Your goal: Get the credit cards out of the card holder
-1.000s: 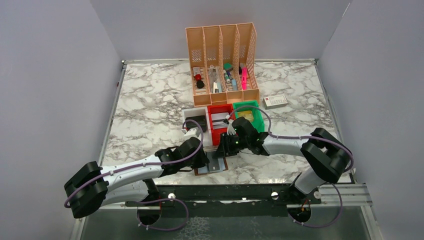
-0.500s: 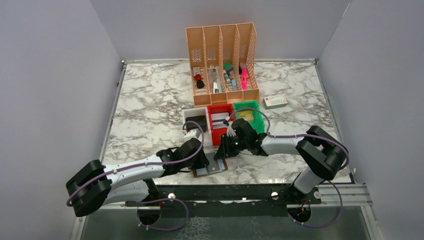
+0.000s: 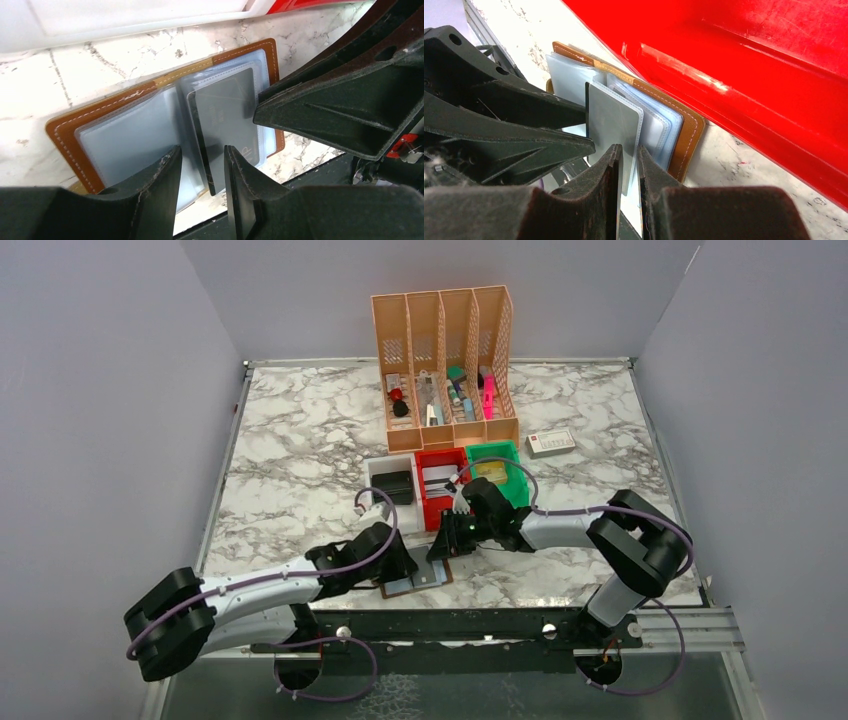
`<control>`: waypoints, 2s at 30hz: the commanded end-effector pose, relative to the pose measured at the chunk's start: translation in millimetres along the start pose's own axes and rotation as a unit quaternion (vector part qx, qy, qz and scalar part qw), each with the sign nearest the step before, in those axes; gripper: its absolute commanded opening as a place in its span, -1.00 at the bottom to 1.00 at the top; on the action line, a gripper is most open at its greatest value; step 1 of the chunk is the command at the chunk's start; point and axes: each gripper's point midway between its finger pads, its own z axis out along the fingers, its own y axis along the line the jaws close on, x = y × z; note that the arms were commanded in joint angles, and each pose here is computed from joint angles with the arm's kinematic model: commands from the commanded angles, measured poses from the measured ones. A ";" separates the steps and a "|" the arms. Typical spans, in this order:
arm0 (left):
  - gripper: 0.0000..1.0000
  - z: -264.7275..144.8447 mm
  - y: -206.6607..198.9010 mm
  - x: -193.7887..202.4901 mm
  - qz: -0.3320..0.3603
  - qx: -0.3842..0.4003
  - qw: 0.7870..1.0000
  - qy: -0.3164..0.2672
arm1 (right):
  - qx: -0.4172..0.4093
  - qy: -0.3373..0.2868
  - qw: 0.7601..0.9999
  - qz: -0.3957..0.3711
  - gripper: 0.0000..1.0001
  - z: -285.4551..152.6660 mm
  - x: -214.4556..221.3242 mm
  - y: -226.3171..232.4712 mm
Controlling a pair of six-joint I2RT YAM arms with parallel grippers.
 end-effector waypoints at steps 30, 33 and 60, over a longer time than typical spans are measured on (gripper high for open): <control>-0.84 -0.3 12.3 -8.9 -0.115 0.095 0.988 -0.042 | 0.038 0.036 0.999 0.014 -0.57 10.3 18.0 -22.5; -0.80 -0.7 11.6 -8.0 -0.117 0.098 0.988 -0.039 | 0.038 0.038 0.998 0.015 -0.57 10.4 19.1 -23.3; -0.86 -4.7 1.7 -7.3 -0.127 0.135 0.982 -0.037 | 0.036 0.037 0.999 0.017 -0.57 10.1 19.9 -23.0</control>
